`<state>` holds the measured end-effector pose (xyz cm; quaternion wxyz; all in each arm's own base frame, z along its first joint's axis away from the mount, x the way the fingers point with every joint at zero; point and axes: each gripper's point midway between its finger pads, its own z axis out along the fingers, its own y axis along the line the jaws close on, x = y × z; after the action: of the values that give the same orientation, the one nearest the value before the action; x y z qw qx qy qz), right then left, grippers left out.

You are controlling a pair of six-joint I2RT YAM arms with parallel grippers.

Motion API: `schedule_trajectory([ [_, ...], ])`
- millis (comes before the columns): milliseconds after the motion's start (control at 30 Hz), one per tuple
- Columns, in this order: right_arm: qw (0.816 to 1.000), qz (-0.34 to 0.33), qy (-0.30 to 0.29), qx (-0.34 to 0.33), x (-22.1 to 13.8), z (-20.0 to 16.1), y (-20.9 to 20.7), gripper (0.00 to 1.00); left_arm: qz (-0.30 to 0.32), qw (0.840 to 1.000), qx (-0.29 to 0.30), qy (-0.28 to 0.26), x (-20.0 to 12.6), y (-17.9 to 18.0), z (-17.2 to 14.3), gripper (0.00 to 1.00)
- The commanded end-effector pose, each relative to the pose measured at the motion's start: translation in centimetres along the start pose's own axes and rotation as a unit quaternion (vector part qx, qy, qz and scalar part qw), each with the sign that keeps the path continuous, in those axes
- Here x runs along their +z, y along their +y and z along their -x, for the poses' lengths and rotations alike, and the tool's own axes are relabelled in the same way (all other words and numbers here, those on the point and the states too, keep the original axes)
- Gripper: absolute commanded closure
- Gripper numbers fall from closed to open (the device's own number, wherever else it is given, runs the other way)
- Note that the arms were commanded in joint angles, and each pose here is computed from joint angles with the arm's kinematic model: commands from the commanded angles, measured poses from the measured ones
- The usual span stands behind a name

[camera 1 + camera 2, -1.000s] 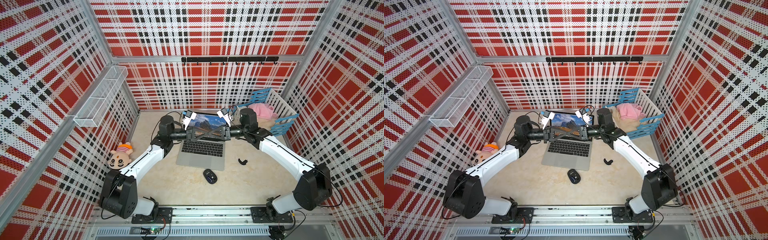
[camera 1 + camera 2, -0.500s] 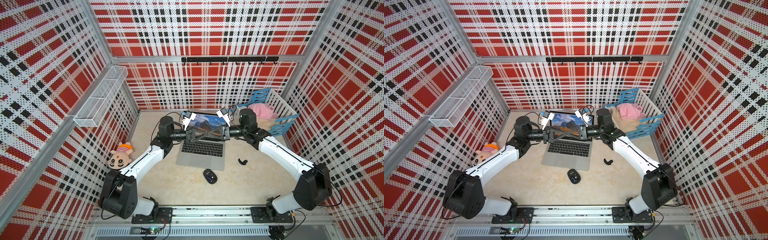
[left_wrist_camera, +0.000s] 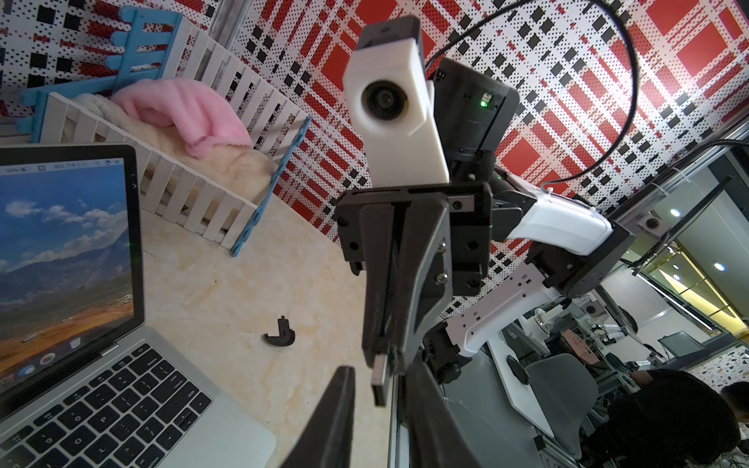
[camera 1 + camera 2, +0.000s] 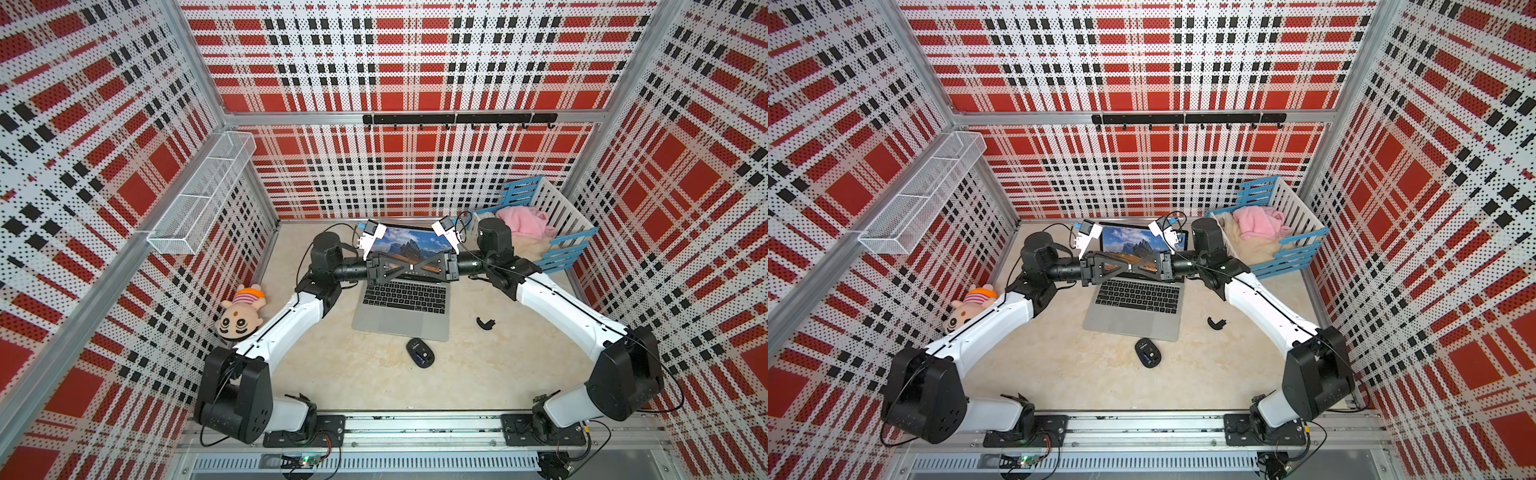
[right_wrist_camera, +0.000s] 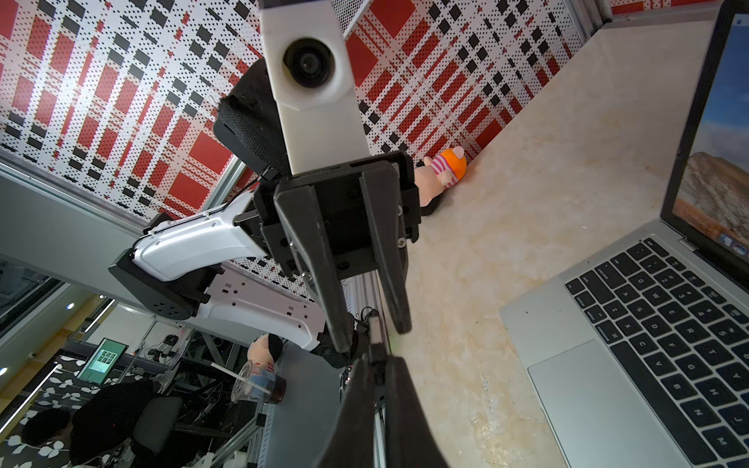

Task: Remove the wireless mouse receiver from the laptop
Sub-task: Adjust the USB plug.

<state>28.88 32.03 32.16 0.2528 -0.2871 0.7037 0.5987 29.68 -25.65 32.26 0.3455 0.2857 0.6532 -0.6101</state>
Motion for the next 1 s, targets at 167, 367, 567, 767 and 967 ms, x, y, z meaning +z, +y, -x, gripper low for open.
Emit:
schedule_trajectory([
  [167, 1.0, 0.0, -0.004, -0.011, 0.2, 0.0, 0.2, 0.99, -0.01, 1.0, 0.001, 0.007, 0.0, -0.6, -0.7, 0.74],
  [367, 1.0, 0.007, -0.004, -0.01, 0.2, 0.0, 0.5, 0.99, -0.017, 1.0, 0.0, 0.015, 0.6, -0.7, -1.1, 0.77],
  [567, 1.0, 0.009, -0.002, -0.01, 0.2, -0.1, 0.6, 0.99, -0.018, 1.0, 0.004, 0.014, 0.6, -0.8, -0.9, 0.95],
  [767, 1.0, 0.012, 0.001, -0.009, 0.5, -0.2, 0.7, 0.96, -0.021, 1.0, 0.004, 0.016, 0.8, -0.8, -1.0, 1.0],
  [967, 1.0, 0.013, -0.002, -0.012, 0.5, 0.0, 0.8, 0.8, -0.028, 0.999, 0.007, 0.02, 0.9, -1.2, -1.2, 1.0],
])
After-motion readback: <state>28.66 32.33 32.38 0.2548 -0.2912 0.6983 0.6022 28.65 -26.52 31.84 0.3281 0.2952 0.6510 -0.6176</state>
